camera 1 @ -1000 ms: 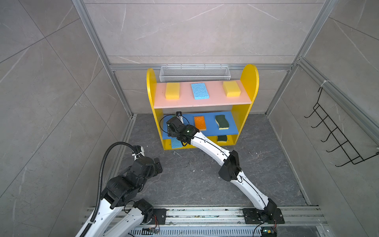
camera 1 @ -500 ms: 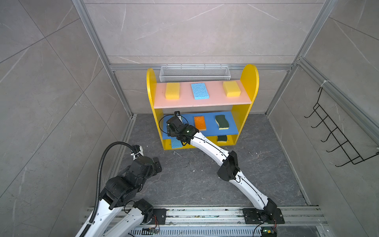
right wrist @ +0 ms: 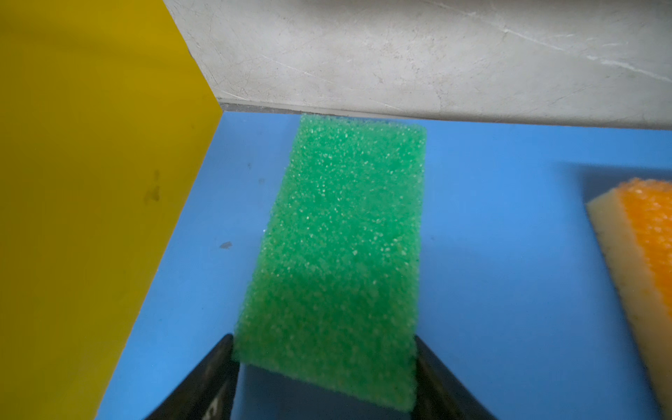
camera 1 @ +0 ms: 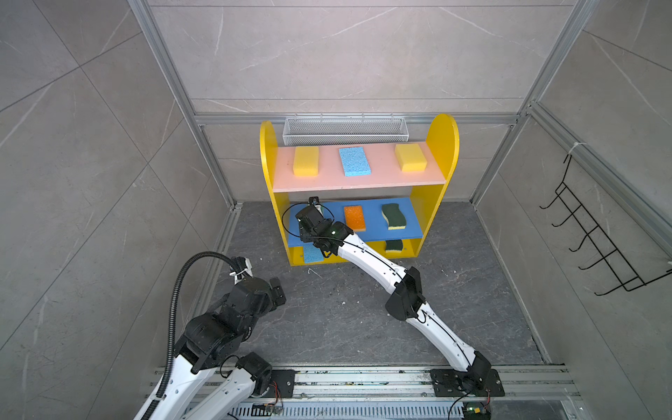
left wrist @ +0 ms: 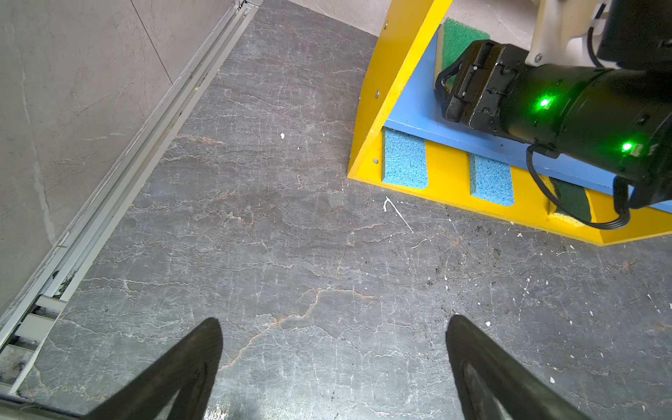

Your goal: Place and organize the cleaning sponges onto the shelf

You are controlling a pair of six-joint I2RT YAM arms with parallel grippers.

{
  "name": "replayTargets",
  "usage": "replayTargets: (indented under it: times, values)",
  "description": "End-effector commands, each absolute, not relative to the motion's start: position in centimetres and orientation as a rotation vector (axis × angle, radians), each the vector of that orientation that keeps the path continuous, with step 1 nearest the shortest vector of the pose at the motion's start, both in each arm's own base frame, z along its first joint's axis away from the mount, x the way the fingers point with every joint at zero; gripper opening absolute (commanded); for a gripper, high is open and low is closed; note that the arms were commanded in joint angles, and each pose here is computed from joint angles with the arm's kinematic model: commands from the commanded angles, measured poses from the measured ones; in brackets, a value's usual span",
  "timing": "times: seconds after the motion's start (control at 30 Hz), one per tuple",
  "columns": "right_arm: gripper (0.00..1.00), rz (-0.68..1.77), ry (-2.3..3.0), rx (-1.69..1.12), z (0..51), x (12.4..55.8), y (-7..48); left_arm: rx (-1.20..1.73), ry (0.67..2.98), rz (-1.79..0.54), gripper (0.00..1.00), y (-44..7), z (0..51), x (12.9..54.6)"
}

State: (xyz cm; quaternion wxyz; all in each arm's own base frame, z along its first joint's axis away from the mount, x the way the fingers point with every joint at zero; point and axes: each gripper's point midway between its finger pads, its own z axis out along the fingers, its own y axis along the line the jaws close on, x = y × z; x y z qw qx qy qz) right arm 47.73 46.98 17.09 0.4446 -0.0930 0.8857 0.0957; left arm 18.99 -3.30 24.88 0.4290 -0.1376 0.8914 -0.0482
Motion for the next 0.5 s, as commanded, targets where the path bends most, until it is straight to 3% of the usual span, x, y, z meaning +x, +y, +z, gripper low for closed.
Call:
replayTargets:
  times: [0.0,0.47]
  values:
    - [0.69,0.174,2.335,-0.329,12.0,45.9,46.7,-0.367,2.175,-0.14,0.98,-2.8,26.5,18.8]
    - [0.65,0.15,2.353,-0.389,13.5,43.4,46.6,-0.405,2.157,-0.175,0.98,-2.1,27.0,17.8]
